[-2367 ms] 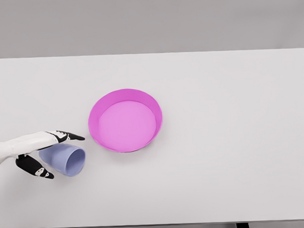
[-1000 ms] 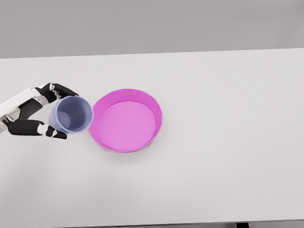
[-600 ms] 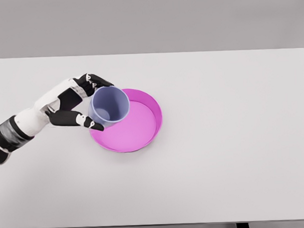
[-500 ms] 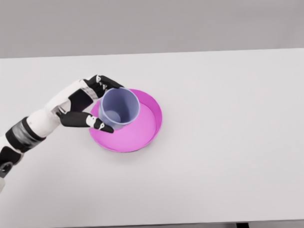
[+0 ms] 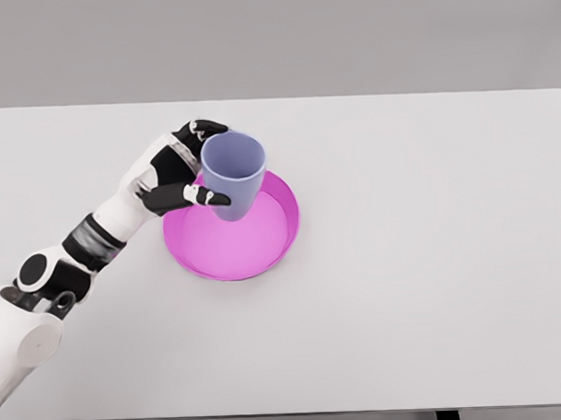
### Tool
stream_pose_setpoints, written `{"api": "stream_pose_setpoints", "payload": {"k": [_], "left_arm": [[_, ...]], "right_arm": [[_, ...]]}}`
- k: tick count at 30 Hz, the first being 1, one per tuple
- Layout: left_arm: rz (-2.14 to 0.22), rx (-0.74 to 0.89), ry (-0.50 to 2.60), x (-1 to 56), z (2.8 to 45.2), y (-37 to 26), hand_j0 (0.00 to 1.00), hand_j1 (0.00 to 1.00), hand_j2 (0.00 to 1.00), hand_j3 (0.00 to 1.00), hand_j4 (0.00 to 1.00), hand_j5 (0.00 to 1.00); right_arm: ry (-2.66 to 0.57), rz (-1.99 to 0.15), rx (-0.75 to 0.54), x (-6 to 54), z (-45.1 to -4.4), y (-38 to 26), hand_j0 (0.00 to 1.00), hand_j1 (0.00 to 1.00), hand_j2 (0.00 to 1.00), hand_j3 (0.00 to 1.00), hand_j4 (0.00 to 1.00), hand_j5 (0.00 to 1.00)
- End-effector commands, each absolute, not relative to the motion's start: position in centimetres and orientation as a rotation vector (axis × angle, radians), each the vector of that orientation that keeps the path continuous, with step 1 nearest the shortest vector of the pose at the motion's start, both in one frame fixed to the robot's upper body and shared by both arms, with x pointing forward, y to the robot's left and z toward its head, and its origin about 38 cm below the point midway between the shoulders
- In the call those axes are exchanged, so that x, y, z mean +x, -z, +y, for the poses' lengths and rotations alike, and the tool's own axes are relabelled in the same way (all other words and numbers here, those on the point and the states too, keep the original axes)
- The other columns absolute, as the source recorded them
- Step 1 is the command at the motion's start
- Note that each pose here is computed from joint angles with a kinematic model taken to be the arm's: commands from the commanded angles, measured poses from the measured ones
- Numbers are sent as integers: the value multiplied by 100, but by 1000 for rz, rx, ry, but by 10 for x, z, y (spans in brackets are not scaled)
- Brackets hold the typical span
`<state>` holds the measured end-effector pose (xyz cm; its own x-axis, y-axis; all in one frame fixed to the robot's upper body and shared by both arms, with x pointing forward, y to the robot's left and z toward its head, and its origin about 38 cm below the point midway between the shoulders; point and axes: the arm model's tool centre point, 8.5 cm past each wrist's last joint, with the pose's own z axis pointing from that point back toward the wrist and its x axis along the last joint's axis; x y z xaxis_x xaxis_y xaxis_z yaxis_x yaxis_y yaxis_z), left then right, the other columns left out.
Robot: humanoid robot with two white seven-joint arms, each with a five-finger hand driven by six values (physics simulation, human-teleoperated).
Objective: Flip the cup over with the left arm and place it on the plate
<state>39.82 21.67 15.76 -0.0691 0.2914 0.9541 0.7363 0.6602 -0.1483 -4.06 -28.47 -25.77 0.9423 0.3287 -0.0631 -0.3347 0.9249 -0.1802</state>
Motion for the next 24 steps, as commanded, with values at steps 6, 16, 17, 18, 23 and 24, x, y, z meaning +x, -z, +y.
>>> {"api": "stream_pose_setpoints", "payload": {"k": [6, 16, 17, 18, 23, 24], "left_arm": [[-1601, -751, 458, 407, 232, -135, 51, 51, 51, 51, 51, 51], [-1817, -766, 424, 405, 229, -150, 51, 51, 51, 51, 51, 51], [-1807, -763, 411, 407, 228, -144, 51, 51, 51, 51, 51, 51], [-1794, -760, 399, 408, 227, -138, 51, 51, 51, 51, 51, 51], [-1756, -773, 407, 404, 217, -125, 51, 51, 51, 51, 51, 51], [-1751, -773, 409, 404, 217, -124, 52, 52, 52, 52, 52, 52]], "right_arm": [[-340, 33, -191, -41, -285, 258, 100, 100, 100, 100, 100, 100], [-340, 31, -190, -41, -285, 258, 100, 100, 100, 100, 100, 100], [-340, 33, -191, -41, -285, 258, 100, 100, 100, 100, 100, 100], [-340, 33, -191, -41, -285, 258, 100, 100, 100, 100, 100, 100], [-340, 31, -190, -41, -285, 258, 100, 100, 100, 100, 100, 100], [-340, 33, -191, -41, -285, 258, 100, 100, 100, 100, 100, 100]]}}
